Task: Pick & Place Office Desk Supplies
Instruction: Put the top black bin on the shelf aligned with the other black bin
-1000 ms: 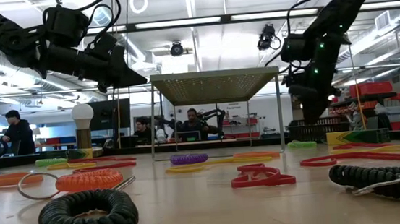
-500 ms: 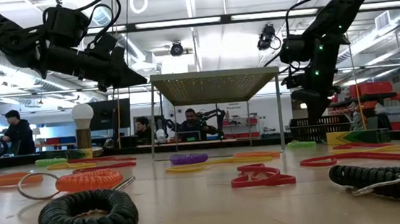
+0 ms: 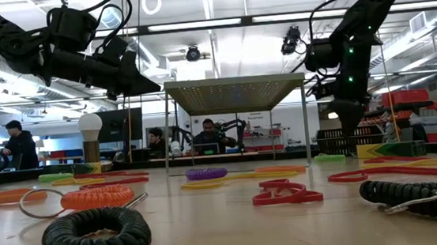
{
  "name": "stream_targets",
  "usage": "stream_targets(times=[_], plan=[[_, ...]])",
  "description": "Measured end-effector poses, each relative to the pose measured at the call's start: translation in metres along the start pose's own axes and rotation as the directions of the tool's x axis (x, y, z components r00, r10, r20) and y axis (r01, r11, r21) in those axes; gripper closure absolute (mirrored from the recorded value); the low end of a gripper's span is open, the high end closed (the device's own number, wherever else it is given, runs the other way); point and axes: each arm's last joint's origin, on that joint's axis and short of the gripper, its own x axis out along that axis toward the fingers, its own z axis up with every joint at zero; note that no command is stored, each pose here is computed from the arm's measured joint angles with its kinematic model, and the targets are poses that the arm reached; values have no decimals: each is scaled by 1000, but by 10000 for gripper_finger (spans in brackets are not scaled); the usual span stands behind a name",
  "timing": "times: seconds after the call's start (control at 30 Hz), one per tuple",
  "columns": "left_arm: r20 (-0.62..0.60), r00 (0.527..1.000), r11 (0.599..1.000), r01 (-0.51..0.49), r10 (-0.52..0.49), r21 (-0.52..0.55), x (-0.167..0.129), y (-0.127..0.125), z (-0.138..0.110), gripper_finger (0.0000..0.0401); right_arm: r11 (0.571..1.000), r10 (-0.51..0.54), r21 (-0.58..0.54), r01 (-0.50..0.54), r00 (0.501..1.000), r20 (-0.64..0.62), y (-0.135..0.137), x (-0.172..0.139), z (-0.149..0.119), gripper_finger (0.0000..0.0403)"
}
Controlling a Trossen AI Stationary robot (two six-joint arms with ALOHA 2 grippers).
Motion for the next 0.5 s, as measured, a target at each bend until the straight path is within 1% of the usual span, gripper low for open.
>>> stream_targets(times=[0.17, 0.5], plan=[[0, 1000, 1000, 0, 0, 0, 0, 0, 0, 380, 998, -55, -4, 55, 998, -9, -2, 2, -2, 300], [0, 1000, 1000, 0, 0, 0, 0, 0, 0, 380, 998, -54, -16, 54, 999, -8, -3, 3, -2, 395]])
